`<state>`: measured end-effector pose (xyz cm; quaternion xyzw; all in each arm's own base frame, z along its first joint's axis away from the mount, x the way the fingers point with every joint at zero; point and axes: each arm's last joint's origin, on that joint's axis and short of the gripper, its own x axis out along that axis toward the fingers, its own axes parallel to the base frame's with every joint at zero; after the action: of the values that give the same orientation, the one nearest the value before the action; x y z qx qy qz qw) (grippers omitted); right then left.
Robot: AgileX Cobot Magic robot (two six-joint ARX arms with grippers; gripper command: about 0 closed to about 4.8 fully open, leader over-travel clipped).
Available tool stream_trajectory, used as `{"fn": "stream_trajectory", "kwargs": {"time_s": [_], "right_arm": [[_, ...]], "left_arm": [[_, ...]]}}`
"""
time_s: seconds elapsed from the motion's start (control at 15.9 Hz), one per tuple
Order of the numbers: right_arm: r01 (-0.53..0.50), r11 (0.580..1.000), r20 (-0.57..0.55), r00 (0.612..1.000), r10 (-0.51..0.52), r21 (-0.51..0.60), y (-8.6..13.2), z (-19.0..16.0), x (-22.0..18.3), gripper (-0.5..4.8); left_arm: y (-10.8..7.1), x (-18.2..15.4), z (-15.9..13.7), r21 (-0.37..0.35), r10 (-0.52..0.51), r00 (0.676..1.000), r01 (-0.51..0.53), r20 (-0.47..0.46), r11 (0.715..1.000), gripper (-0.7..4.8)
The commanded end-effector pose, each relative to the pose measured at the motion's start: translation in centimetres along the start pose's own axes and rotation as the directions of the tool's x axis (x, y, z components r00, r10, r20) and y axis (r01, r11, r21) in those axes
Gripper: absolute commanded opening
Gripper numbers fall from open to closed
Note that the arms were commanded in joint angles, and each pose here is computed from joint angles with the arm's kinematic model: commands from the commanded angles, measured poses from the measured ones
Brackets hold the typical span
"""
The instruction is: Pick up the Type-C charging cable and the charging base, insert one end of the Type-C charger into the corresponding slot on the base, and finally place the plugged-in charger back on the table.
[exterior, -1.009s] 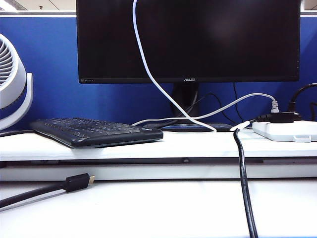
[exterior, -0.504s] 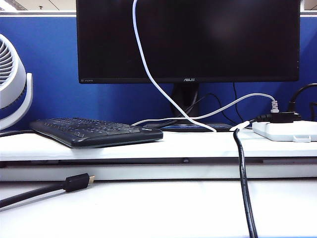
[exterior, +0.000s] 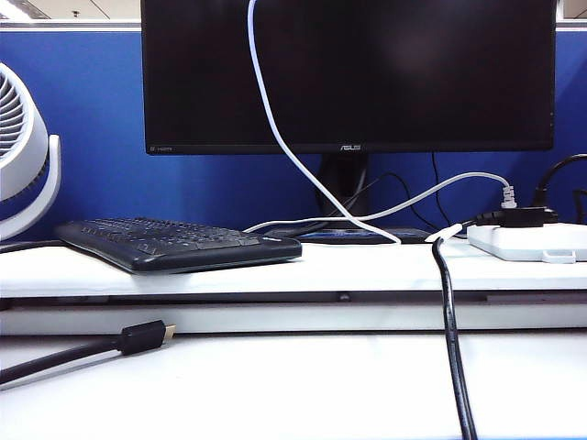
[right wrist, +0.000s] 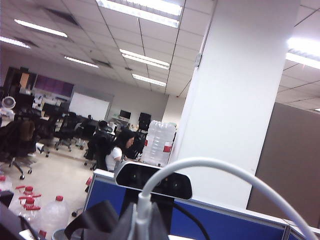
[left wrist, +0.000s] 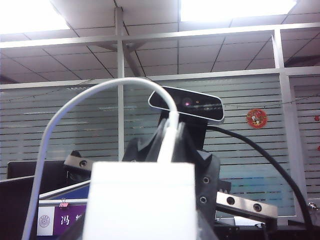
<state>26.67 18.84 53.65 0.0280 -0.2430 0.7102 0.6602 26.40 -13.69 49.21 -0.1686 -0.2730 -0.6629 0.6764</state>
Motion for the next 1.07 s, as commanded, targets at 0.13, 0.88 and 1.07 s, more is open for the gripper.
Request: {"fn": "stream_trajectory", "kwargs": {"time_s": [0.13, 0.88, 1.07], "right_arm": [[-0.133, 0.952, -0.169, 0.968, 0.184, 0.276, -0.51, -4.71, 0.15, -0.01], [-0.14, 0.925, -0.178, 0.961, 0.213, 0.352, -0.43, -4.88, 0.09, -0.01], [-0.141, 0.923, -0.178, 0.96, 0.216, 0.359, -0.43, -4.88, 0.09, -0.01]], "left_arm": [[-0.99, 0.43, 2.26, 0.049, 0.06, 0.98, -0.07, 0.188, 0.996, 0.2], [-1.04, 0.4, 2.32, 0.056, 0.055, 0.98, -0.067, 0.192, 0.996, 0.2], [-0.97, 0.26, 2.41, 0.061, 0.058, 0.979, -0.07, 0.193, 0.996, 0.2]]}}
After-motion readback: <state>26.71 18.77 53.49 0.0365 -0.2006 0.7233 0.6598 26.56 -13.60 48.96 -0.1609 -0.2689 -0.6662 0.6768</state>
